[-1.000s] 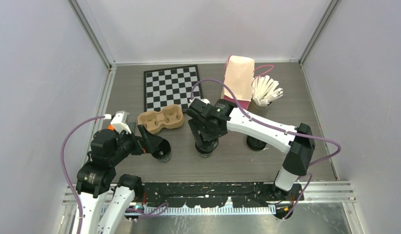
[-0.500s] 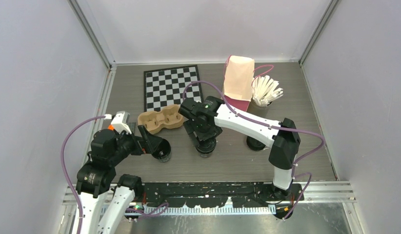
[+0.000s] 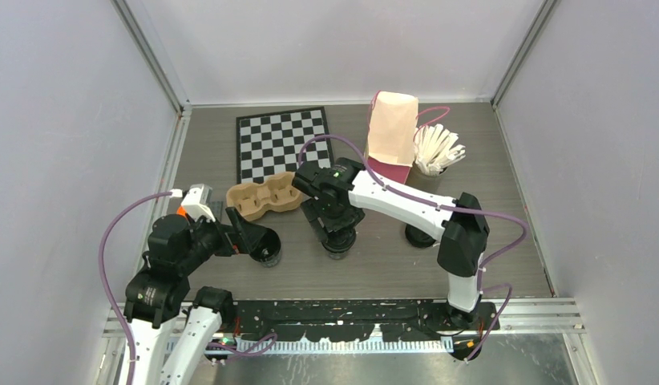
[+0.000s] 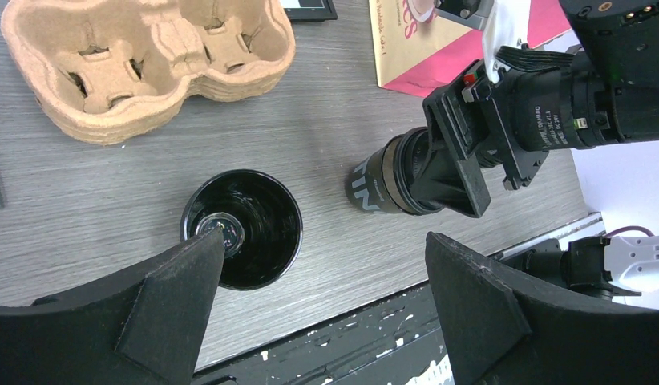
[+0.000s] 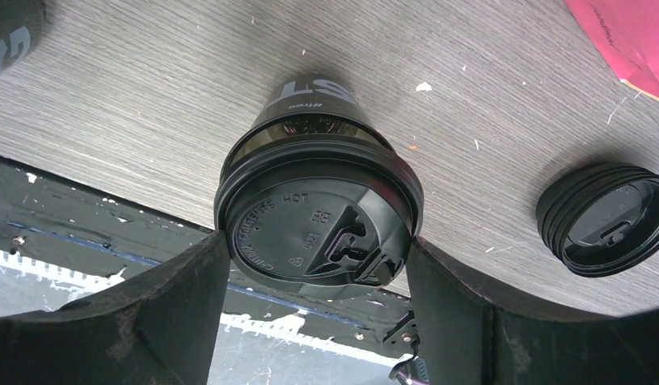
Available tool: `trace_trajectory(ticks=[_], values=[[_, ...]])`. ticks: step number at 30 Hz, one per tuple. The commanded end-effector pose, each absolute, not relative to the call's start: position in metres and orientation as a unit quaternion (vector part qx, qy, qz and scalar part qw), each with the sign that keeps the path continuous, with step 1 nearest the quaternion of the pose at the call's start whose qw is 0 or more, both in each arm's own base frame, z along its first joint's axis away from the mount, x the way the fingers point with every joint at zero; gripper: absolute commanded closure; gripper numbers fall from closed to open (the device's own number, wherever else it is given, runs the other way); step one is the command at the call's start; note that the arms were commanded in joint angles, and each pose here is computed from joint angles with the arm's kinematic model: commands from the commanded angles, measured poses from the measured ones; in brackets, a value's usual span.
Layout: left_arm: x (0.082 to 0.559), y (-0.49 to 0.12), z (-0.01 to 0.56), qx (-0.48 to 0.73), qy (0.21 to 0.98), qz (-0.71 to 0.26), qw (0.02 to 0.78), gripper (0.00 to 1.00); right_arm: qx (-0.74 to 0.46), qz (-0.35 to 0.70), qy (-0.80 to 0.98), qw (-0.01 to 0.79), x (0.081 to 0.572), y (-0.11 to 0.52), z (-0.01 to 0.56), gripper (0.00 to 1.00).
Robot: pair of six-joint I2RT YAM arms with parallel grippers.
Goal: Pack the takeout coffee
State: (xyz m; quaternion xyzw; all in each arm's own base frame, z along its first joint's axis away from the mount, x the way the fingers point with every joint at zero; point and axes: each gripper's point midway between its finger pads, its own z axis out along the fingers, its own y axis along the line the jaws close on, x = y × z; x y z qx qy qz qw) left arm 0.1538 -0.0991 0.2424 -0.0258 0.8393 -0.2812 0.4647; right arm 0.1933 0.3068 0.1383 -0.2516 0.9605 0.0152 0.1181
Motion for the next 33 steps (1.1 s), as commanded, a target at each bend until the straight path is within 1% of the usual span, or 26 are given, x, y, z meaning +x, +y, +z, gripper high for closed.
trace_trajectory(ticks=[1, 7, 20, 23, 26, 33], values=[[0.157, -0.098, 0.247, -0.022, 0.834, -0.277, 0.476, 0.02, -0.259, 0.029, 0.958, 0.120, 0.198, 0.314, 0.144, 0.24], [0.157, -0.098, 0.247, -0.021, 0.833, -0.278, 0.478, 0.02, -0.255, 0.026, 0.959, 0.124, 0.202, 0.314, 0.137, 0.21], [0.157, -0.097, 0.247, -0.023, 0.832, -0.277, 0.480, 0.03, -0.256, 0.030, 0.959, 0.114, 0.202, 0.316, 0.130, 0.18], [0.157, -0.097, 0.247, -0.024, 0.832, -0.277, 0.480, 0.03, -0.255, 0.029, 0.960, 0.115, 0.202, 0.315, 0.130, 0.15], [0.156, -0.097, 0.247, -0.023, 0.832, -0.276, 0.481, 0.03, -0.254, 0.030, 0.960, 0.115, 0.202, 0.315, 0.130, 0.15], [0.157, -0.096, 0.247, -0.024, 0.831, -0.276, 0.482, 0.03, -0.253, 0.039, 0.960, 0.118, 0.200, 0.314, 0.140, 0.19]])
